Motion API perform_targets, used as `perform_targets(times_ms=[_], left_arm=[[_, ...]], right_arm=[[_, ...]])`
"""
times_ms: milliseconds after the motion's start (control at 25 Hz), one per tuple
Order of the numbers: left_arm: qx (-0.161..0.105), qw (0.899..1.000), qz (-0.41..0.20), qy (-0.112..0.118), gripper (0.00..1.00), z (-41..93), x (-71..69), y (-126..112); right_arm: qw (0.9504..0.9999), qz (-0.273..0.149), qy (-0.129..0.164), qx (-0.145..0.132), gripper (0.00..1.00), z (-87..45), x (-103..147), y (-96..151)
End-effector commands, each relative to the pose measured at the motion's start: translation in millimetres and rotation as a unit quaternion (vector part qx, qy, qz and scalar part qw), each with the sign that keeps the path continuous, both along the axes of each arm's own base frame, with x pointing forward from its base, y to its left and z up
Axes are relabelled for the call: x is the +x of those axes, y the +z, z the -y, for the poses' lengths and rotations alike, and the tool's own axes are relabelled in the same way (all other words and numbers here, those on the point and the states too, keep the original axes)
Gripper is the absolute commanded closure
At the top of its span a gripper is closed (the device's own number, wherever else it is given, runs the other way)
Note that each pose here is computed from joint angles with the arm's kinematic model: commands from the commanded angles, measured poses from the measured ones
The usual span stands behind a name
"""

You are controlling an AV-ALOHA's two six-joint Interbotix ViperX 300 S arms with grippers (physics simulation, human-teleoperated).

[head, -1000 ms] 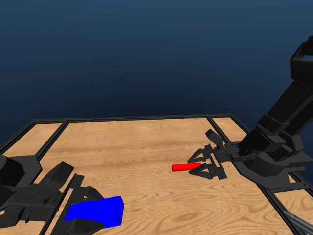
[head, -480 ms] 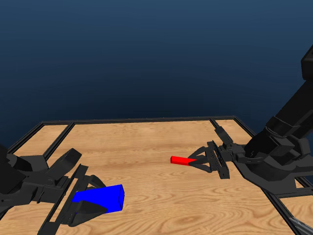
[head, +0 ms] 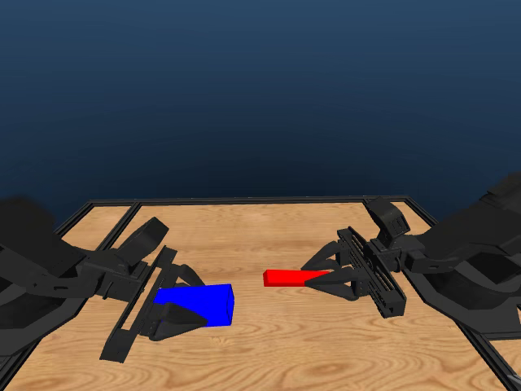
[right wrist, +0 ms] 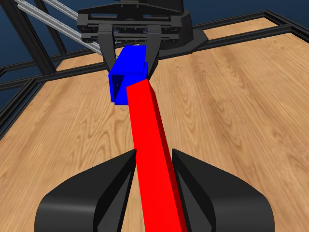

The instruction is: Insert peg into socket

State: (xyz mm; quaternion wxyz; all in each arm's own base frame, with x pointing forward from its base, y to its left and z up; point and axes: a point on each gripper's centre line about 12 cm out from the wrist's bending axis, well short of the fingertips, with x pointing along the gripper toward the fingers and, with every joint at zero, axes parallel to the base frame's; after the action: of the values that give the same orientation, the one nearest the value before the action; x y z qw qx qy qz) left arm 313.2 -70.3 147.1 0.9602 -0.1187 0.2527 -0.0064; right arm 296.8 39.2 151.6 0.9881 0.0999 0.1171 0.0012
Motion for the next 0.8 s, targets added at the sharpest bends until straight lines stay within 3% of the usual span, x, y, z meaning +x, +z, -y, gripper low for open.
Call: perform_targets(times_ms=[40,120,200,240,320,400,440,520,560,640,680,720,800], left_arm=[[0.008,0.999,0.045,0.003,1.00,-10.4,14.6,33.0],[0.025,0.999,0.025,-0.015,1.00,-9.1,12.7,24.1],[0.022,0.998,0.051,-0.015,1.00,-10.1,21.7,46.1],[0.024,0.999,0.026,-0.017,1.00,-11.3,17.8,32.4],[0.030,0.998,0.043,-0.025,1.00,-15.6,26.6,53.5],[0.039,0.998,0.028,-0.027,1.00,-15.5,25.4,38.5],[0.032,0.998,0.050,-0.023,1.00,-16.6,32.3,56.8],[0.034,0.999,0.029,-0.031,1.00,-15.5,27.6,46.7],[0.032,0.998,0.039,-0.029,1.00,-15.1,33.3,52.9],[0.033,0.999,0.025,-0.034,1.00,-14.4,31.9,47.9],[0.030,0.999,-0.001,-0.040,1.00,-10.7,28.8,35.0],[0.018,0.999,0.010,-0.031,1.00,-11.4,32.4,41.6],[0.019,0.999,-0.010,-0.036,1.00,-11.2,26.4,31.7]], right_arm=[[0.9994,-0.024,0.024,-0.007,1.00,-11.0,20.8,10.1],[0.9989,-0.034,0.030,-0.011,1.00,-13.1,27.3,11.8],[0.9984,-0.044,0.033,-0.013,1.00,-14.0,31.0,12.3],[0.9984,-0.044,0.033,-0.012,1.00,-13.2,30.7,13.9],[0.9982,-0.046,0.034,-0.015,1.00,-13.2,39.4,16.8],[0.9982,-0.046,0.035,-0.016,1.00,-12.8,42.3,20.2],[0.9977,-0.052,0.037,-0.020,1.00,-13.0,45.4,18.0],[0.9975,-0.055,0.039,-0.020,1.00,-13.1,46.4,19.2],[0.9976,-0.054,0.040,-0.020,1.00,-13.2,46.9,20.9],[0.9973,-0.057,0.040,-0.020,1.00,-13.2,47.3,20.4],[0.9973,-0.054,0.042,-0.025,1.00,-12.3,48.8,28.3],[0.9969,-0.059,0.044,-0.028,1.00,-12.4,47.2,27.4],[0.9964,-0.064,0.047,-0.030,1.00,-12.7,46.2,29.1]])
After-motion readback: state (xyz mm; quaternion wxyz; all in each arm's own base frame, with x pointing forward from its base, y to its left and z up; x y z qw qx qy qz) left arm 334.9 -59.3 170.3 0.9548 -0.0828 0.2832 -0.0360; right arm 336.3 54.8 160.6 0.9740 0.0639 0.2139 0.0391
